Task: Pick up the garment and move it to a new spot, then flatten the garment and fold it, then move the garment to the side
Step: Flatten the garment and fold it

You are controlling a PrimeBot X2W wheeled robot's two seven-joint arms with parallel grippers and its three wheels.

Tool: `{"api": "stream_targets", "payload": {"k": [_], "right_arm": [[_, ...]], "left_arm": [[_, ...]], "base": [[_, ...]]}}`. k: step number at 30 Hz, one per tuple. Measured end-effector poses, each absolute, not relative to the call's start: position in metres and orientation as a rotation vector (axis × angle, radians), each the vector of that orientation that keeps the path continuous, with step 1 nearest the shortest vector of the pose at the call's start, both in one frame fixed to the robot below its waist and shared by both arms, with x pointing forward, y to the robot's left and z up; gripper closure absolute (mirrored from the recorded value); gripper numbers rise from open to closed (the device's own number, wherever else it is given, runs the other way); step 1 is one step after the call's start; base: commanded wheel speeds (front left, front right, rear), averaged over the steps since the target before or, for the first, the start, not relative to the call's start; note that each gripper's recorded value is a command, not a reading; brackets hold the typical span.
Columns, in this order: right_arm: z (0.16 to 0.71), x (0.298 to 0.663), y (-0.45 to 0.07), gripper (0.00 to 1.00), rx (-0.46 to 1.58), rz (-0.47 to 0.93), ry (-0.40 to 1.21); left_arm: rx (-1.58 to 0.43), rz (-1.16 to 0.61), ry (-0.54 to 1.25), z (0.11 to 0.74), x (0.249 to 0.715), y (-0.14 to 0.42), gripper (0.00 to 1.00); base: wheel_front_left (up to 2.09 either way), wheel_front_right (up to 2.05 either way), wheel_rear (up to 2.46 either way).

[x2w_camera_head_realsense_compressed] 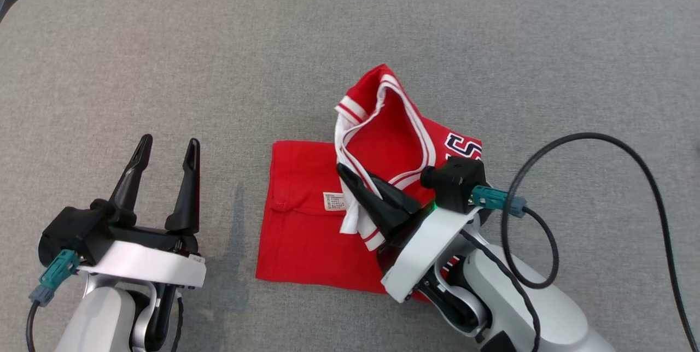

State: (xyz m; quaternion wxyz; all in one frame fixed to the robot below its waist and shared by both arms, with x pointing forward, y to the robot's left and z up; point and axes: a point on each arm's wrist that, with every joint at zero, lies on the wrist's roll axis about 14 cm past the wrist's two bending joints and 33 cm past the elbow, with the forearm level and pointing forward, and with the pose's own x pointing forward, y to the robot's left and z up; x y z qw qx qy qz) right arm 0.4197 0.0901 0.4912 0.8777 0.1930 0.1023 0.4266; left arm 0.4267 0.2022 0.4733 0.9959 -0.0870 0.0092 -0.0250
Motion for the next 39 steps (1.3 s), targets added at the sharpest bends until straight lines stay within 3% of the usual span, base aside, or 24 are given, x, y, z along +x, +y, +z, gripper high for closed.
{"api": "stream_targets", "payload": {"k": [8,15,16,17,18,19,20,33,39], "right_arm": [[0.484,0.4,0.131,1.0,0.494,1.029,0.267],[0.466,0.391,0.143,1.0,0.488,1.07,0.338],[0.463,0.39,0.143,0.93,0.486,1.069,0.349],[0.459,0.388,0.142,0.58,0.478,1.071,0.363],[0.457,0.385,0.143,0.58,0.478,1.076,0.375],[0.456,0.383,0.143,0.19,0.483,1.078,0.382],[0.456,0.382,0.143,0.0,0.483,1.081,0.384],[0.495,0.381,0.147,0.0,0.386,1.167,0.213],[0.526,0.4,0.135,0.0,0.364,1.117,0.072]], "left_arm": [[-0.17,-0.036,0.039,0.465,0.428,0.207,0.0],[-0.175,-0.032,0.049,0.461,0.428,0.207,0.0],[-0.174,-0.032,0.046,0.461,0.429,0.207,0.0],[-0.174,-0.033,0.043,0.462,0.43,0.206,0.0],[-0.175,-0.034,0.042,0.462,0.431,0.206,0.0],[-0.176,-0.036,0.041,0.462,0.431,0.205,0.0],[-0.177,-0.037,0.041,0.462,0.432,0.205,0.0],[-0.178,-0.064,0.022,0.467,0.438,0.196,0.0],[-0.173,-0.075,0.021,0.468,0.437,0.192,0.0]], "base": [[0.0,0.0,0.0],[0.0,0.0,0.0],[0.0,0.0,0.0],[0.0,0.0,0.0],[0.0,0.0,0.0],[0.0,0.0,0.0],[0.0,0.0,0.0],[0.0,0.0,0.0],[0.0,0.0,0.0]]}}
